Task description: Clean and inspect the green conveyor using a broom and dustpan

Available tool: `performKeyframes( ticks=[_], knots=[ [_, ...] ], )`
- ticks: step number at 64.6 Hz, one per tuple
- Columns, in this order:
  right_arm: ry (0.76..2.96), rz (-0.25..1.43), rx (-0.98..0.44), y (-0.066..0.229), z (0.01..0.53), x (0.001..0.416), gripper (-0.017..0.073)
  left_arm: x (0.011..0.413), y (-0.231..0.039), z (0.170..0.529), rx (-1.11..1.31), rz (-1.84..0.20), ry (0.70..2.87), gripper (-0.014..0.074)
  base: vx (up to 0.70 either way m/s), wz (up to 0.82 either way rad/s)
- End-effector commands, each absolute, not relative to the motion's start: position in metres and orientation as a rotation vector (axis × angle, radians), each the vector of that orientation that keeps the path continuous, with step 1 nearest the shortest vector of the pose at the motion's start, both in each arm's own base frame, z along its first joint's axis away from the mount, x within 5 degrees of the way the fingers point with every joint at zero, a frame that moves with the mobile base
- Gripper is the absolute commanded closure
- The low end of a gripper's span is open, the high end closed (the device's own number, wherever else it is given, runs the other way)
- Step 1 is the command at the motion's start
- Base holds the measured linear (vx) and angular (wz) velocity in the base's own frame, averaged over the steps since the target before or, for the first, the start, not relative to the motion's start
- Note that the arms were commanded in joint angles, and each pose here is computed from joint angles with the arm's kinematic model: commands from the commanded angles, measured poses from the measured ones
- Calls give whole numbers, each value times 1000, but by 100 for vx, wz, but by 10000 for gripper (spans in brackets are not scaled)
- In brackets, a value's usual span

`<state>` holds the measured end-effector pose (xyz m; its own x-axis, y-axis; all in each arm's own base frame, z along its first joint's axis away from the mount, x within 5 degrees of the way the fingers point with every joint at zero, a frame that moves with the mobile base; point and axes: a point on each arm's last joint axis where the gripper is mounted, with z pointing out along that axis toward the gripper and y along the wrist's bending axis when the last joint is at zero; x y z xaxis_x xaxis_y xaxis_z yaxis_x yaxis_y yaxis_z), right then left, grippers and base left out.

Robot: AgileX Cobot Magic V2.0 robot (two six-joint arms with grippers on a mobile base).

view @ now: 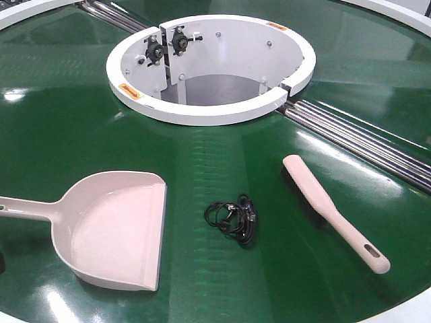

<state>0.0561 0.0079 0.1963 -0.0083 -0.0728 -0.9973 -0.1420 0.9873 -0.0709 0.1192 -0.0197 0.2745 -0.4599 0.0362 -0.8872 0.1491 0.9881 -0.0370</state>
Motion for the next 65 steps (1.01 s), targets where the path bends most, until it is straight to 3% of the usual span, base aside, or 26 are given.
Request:
performKeyframes(
  ticks=[1,13,21,37,42,55,65],
  knots=[
    [1504,53,-165,8,202,55,568,124,-21,292,109,-151,1952,435,0,0],
    [1504,53,-165,8,202,55,568,124,-21,293,107,-151,1939,159,0,0],
    [1504,53,-165,8,202,55,568,124,-21,294,106,-152,1928,71,0,0],
    [1504,53,-165,8,202,55,568,124,-20,298,131,-132,1931,71,0,0],
    [1504,53,-165,8,202,55,568,123,-20,314,200,-76,1938,71,0,0],
    [1504,53,-165,8,202,55,568,148,-21,353,532,123,2139,71,0,0],
    [1504,53,-165,8,202,55,568,185,-26,364,987,266,2274,71,0,0]
  ],
)
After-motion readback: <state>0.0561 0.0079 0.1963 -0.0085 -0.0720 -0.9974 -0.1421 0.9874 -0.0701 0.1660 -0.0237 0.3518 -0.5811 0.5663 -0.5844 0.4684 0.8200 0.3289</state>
